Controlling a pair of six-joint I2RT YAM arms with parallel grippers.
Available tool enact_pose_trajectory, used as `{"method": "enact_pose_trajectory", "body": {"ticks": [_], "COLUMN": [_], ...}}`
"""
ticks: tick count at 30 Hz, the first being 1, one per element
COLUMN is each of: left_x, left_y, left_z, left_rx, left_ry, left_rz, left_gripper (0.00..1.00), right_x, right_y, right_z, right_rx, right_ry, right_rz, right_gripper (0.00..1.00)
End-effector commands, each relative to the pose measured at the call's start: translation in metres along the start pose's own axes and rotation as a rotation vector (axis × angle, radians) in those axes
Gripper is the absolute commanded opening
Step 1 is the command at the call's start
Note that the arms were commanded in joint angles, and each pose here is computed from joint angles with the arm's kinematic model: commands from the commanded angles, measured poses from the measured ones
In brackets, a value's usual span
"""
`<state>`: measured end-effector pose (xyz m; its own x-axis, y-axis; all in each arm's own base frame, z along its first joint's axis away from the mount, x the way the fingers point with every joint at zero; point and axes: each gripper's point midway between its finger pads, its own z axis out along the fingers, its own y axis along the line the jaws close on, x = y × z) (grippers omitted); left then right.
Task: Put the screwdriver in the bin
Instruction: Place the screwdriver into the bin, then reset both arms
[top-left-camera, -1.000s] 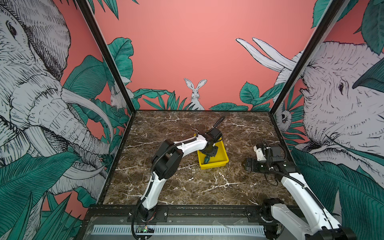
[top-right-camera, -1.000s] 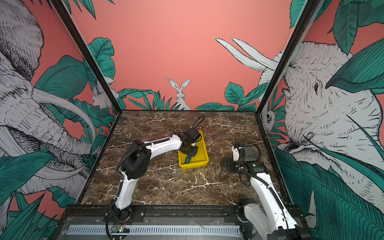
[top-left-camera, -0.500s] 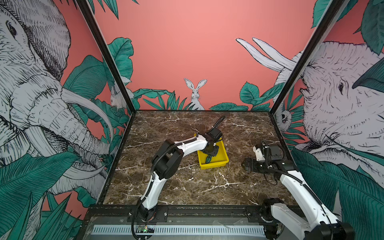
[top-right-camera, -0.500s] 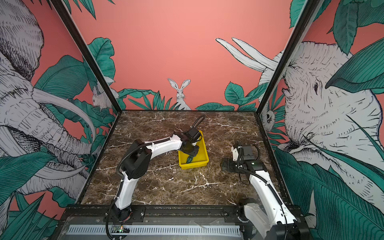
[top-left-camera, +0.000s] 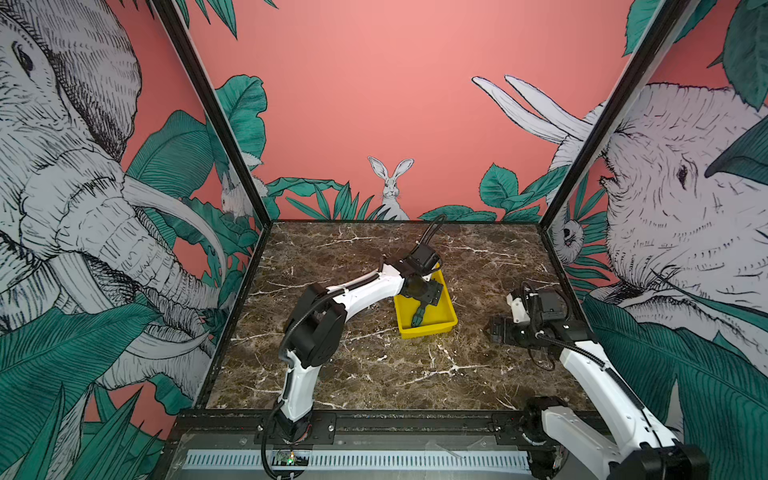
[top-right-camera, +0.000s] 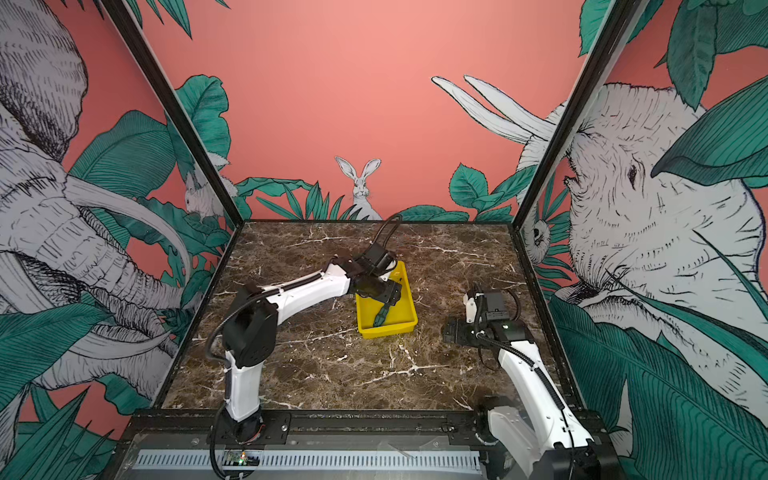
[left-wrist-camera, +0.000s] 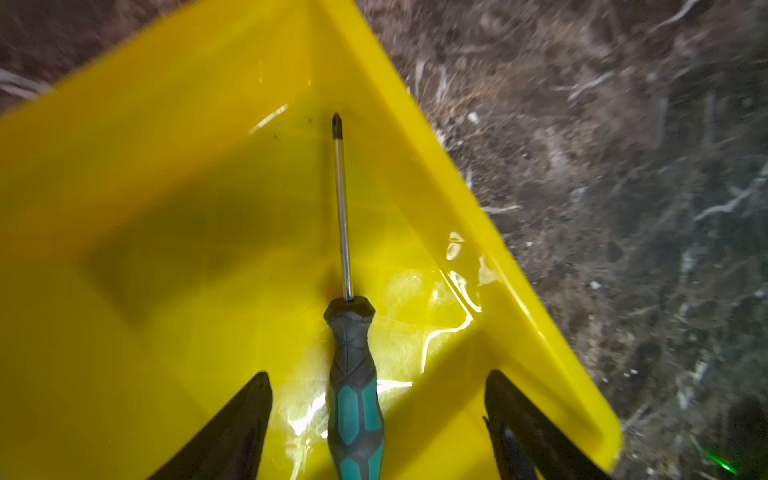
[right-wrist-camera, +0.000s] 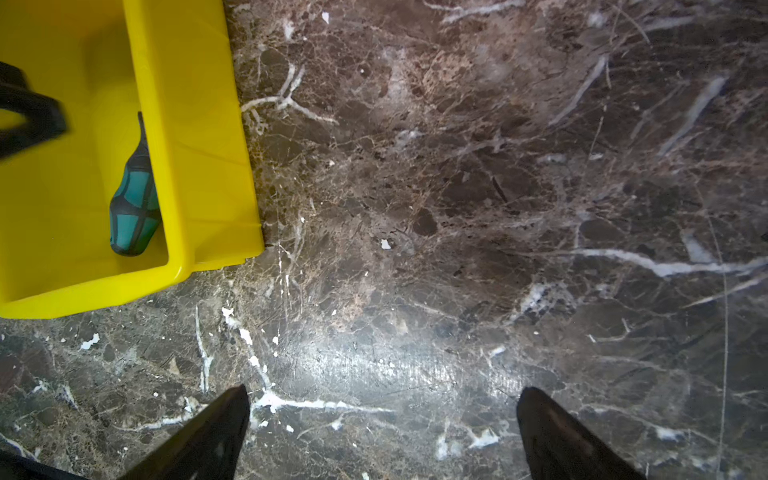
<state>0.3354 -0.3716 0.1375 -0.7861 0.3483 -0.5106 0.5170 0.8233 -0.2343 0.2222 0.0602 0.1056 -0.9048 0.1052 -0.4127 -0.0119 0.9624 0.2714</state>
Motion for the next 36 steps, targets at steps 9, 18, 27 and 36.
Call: {"method": "enact_pose_trajectory", "body": {"ticks": [9, 18, 27, 36], "left_x": [-0.044, -0.030, 0.000, 0.026], "left_y": [0.002, 0.047, 0.109, 0.165], "left_z": [-0.113, -0.150, -0.195, -0.206], "left_rx": [0.048, -0.059, -0.390, -0.680], "left_ry": [-0.303, -0.431, -0.576, -0.741], "left_rz": [0.090, 0.065, 0.055, 0.144], "left_gripper": [0.98, 1.00, 1.00, 1.00], "right_x": [-0.029, -0.083, -0.135, -0.144], "right_y": [0.004, 0.005, 0.005, -0.014], "right_z": [-0.026, -0.048, -0.072, -0.067], "right_rx": [0.031, 0.087, 0.123, 0.247], "right_ry": [-0.060, -0.206, -0.467, -0.502], "right_rz": [0.007, -0.037, -0.047, -0.110], "right_gripper": [1.00, 1.00, 0.99, 0.99]}}
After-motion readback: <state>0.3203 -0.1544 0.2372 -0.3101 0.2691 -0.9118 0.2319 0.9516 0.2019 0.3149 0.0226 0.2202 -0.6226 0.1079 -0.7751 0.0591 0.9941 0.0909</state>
